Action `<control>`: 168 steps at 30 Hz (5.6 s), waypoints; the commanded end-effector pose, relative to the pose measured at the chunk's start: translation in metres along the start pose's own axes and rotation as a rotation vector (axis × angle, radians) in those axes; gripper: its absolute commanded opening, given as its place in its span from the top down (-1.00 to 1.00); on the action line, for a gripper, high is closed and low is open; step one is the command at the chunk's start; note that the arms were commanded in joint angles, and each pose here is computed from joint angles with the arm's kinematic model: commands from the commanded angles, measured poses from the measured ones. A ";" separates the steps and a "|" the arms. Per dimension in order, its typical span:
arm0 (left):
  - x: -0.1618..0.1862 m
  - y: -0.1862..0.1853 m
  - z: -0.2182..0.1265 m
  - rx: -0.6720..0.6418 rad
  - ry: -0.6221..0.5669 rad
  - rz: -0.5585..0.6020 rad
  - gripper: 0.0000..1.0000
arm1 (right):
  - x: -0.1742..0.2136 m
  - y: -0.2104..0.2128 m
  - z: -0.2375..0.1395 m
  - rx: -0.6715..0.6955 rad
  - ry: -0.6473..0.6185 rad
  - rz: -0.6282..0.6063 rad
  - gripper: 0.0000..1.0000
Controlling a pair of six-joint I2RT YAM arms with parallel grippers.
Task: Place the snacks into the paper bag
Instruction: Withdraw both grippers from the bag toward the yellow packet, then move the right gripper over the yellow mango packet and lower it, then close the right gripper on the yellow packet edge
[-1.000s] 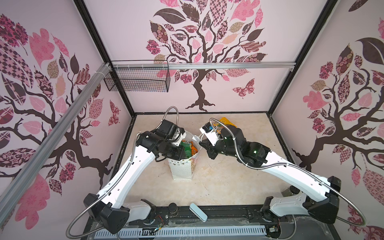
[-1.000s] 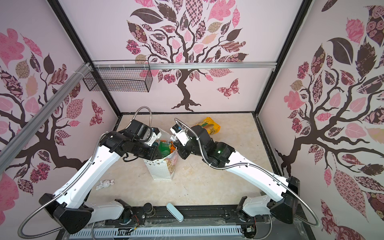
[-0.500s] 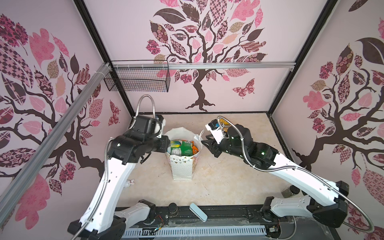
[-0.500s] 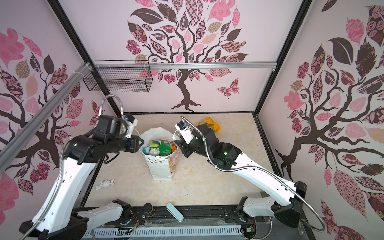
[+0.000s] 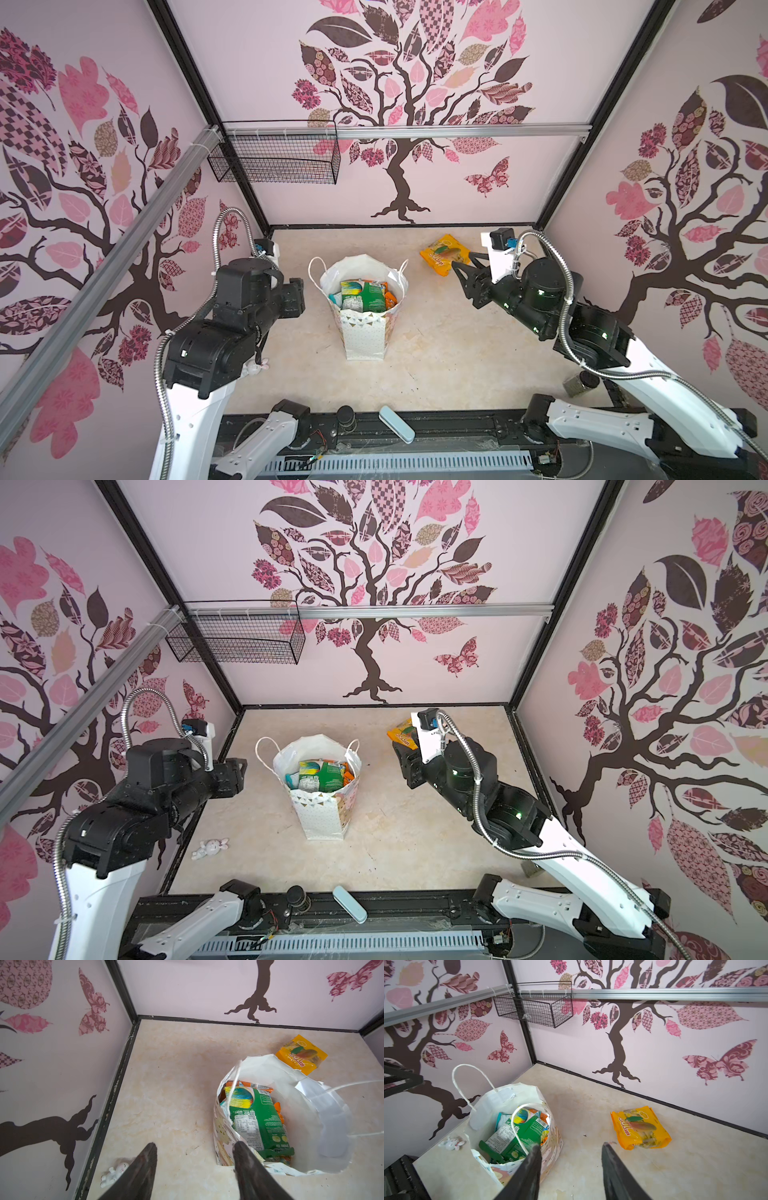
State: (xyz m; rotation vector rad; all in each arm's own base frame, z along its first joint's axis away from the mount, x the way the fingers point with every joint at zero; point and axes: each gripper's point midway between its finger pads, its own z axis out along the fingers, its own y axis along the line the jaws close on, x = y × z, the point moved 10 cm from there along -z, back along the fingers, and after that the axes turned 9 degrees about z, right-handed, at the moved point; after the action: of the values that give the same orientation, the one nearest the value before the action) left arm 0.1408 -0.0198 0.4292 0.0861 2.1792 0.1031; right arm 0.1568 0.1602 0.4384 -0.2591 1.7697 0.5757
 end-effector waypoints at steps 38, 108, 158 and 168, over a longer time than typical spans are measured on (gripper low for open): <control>0.018 -0.006 0.065 0.470 0.007 -0.218 -0.36 | 0.153 -0.163 0.146 0.220 0.337 0.449 -0.46; 0.034 -0.010 0.120 0.453 -0.064 -0.215 0.93 | 0.200 -0.199 0.257 0.257 0.485 0.422 -0.40; 0.036 -0.010 0.118 0.457 -0.069 -0.216 0.93 | 0.185 -0.208 0.290 0.287 0.329 0.531 1.00; 0.036 -0.010 0.116 0.458 -0.077 -0.214 0.94 | 0.145 -0.193 0.266 0.253 0.264 0.485 1.00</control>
State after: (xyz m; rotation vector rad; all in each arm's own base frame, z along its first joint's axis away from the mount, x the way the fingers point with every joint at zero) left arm 0.2164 -0.0226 0.3366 0.1132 2.0972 -0.5207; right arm 0.4323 0.1523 0.1515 0.3421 2.2959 0.6634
